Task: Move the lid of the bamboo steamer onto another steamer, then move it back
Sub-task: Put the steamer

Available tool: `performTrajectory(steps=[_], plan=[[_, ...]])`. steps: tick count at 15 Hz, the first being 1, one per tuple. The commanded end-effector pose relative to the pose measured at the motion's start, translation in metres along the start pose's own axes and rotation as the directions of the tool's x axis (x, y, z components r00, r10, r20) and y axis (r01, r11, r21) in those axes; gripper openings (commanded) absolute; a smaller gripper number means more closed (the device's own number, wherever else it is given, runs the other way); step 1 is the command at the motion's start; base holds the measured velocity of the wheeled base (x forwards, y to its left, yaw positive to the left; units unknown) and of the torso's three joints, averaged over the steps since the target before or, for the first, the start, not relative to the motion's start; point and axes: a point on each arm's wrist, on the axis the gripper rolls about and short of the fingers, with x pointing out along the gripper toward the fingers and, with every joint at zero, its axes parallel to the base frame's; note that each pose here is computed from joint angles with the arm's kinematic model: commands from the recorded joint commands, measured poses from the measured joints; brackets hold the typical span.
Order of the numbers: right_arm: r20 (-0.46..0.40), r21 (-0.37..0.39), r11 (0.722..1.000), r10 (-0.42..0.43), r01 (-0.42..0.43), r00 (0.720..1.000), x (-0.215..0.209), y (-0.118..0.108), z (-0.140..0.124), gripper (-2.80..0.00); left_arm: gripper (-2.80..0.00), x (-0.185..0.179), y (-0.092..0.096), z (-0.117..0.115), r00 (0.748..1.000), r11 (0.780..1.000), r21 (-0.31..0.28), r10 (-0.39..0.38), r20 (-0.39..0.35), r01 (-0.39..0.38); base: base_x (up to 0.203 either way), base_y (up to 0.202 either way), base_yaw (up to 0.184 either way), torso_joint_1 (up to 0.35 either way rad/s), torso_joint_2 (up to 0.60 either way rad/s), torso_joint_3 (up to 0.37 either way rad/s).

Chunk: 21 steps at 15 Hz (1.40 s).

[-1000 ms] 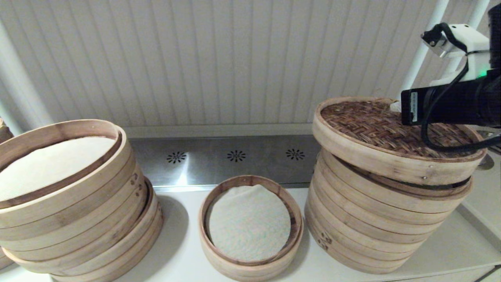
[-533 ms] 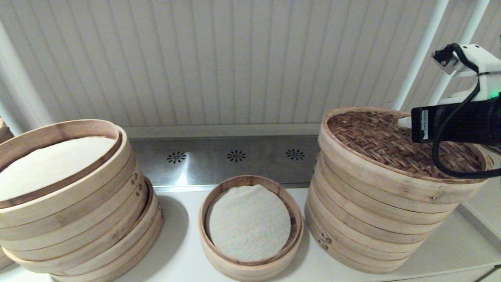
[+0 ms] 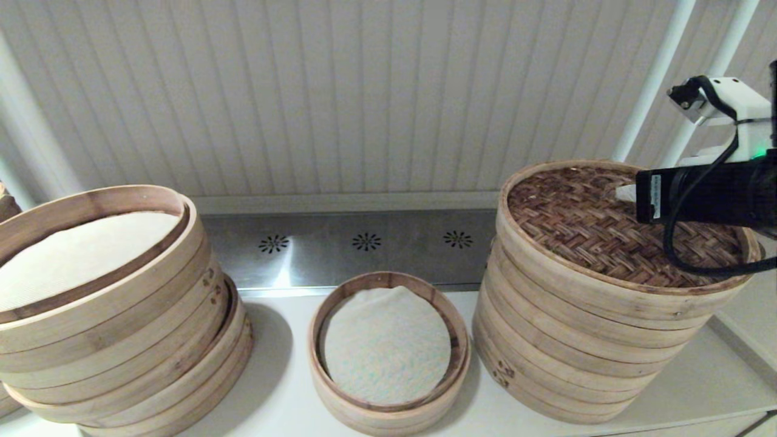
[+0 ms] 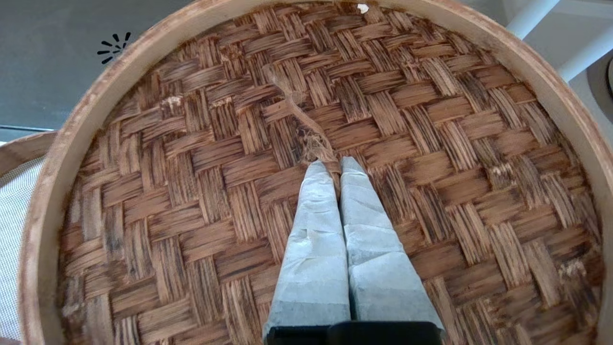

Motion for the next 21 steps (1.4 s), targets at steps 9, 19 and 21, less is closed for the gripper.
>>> performTrajectory(steps=[9, 19, 21], plan=[[0.012, 0.006, 1.0, -0.002, 0.002, 1.0, 0.006, -0.003, 0.008, -2.8, -2.8, 0.0, 0.0, 0.0, 1.0, 1.0, -0.001, 0.0, 0.0, 0.0, 0.0, 0.0, 0.0, 0.0, 0.0, 0.0], [-0.006, 0.02, 1.0, -0.001, 0.001, 1.0, 0.012, -0.012, 0.004, -2.8, -2.8, 0.0, 0.0, 0.0, 1.0, 1.0, 0.0, 0.0, -0.001, 0.0, 0.0, 0.0, 0.0, 0.0, 0.0, 0.0], [-0.012, 0.022, 1.0, -0.002, 0.003, 1.0, 0.015, -0.013, 0.004, -2.8, -2.8, 0.0, 0.0, 0.0, 1.0, 1.0, 0.0, 0.0, -0.002, 0.0, 0.0, 0.0, 0.0, 0.0, 0.0, 0.0]])
